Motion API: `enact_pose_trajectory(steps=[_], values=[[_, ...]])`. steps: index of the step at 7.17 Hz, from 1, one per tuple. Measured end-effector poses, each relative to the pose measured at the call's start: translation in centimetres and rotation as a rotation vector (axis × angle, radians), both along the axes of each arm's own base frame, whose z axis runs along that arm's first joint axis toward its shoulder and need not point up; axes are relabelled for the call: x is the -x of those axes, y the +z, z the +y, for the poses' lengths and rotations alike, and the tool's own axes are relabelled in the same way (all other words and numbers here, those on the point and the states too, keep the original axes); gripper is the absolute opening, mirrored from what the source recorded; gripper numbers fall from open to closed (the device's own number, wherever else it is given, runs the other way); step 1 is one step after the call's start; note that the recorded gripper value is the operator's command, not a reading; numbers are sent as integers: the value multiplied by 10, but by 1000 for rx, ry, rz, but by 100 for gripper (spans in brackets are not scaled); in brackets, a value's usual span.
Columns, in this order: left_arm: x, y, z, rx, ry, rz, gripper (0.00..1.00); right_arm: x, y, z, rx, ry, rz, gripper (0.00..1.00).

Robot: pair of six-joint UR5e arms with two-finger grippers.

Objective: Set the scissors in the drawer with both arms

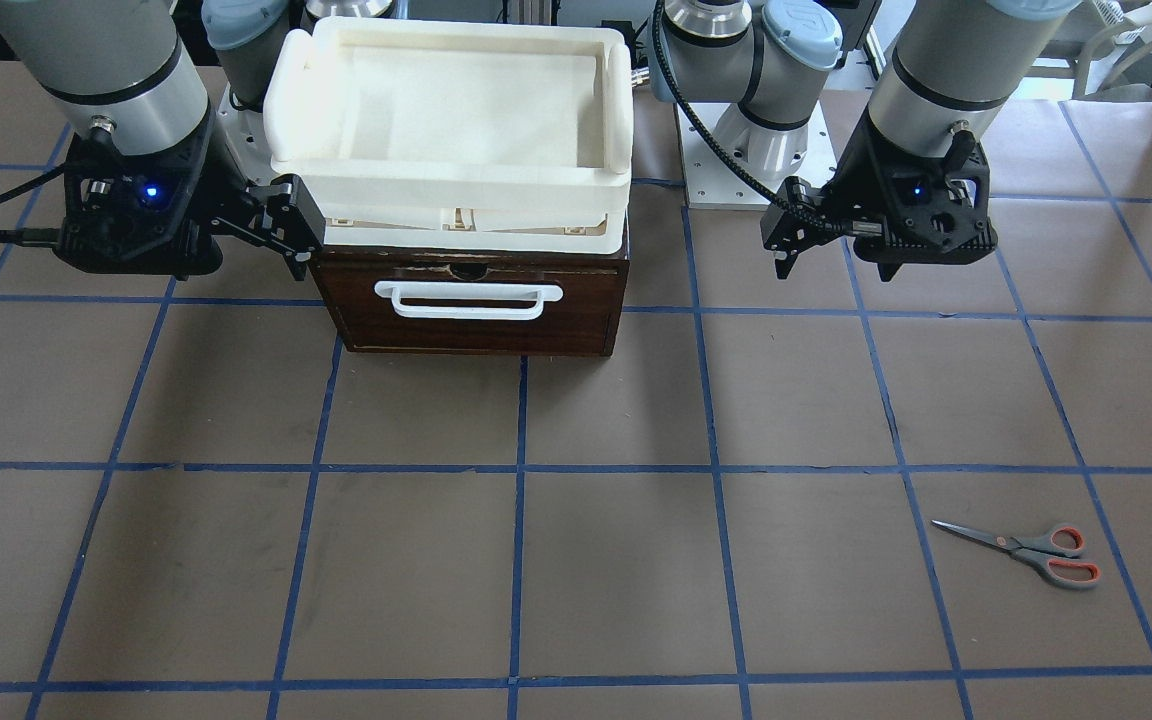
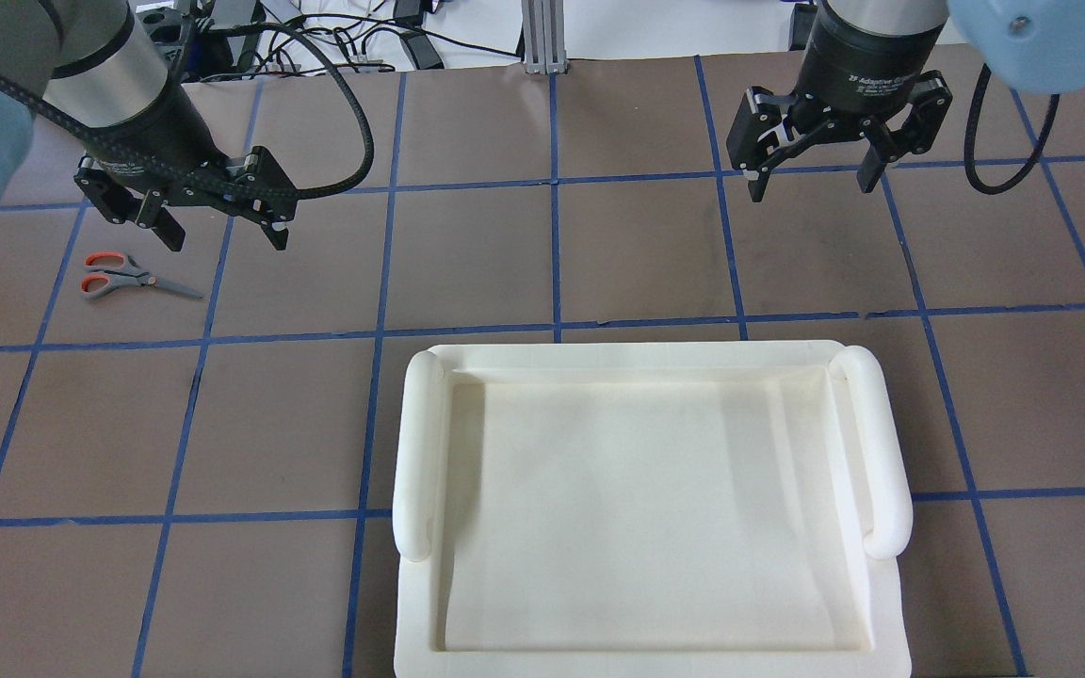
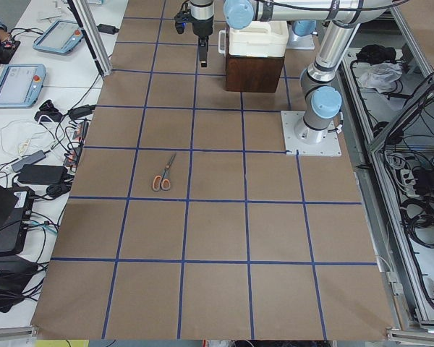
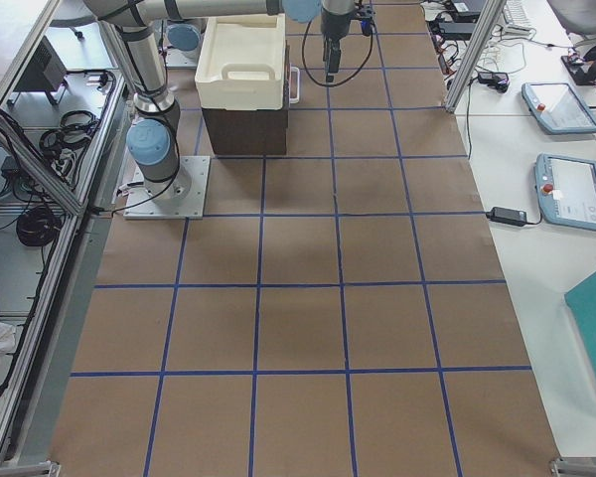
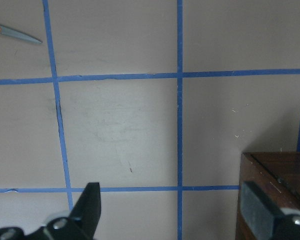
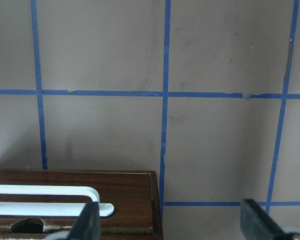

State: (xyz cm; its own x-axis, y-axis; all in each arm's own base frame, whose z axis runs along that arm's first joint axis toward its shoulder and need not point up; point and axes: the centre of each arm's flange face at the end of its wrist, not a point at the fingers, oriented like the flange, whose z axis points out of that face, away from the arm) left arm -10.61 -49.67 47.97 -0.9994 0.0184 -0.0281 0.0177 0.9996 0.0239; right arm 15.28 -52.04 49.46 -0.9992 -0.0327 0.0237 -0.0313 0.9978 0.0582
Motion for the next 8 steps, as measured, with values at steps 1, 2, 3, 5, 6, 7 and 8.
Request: enact_pose_trajectory(steps=[1,2,3,5,6,7,8], values=[[0,0,0,0,0,0,100,0,0,0,0,0,-3,100],[0,-1,-1,0,0,1,100,0,-1,-2,1,-2,-9,100],[0,-2,-3,3,-1,3,100,0,-4,-3,1,-5,-13,100],[-16,-11,-22,40,-25,2,100,0,-7,-2,-2,-11,-11,100],[-25,-19,-34,50,-76,0,100,2,-8,-3,0,-53,-1,100],[-38,-29,-46,56,-134,-3,100,6,-9,-6,17,-155,7,100],[-61,-42,-61,57,-220,-7,100,8,-8,-11,48,-287,10,100]])
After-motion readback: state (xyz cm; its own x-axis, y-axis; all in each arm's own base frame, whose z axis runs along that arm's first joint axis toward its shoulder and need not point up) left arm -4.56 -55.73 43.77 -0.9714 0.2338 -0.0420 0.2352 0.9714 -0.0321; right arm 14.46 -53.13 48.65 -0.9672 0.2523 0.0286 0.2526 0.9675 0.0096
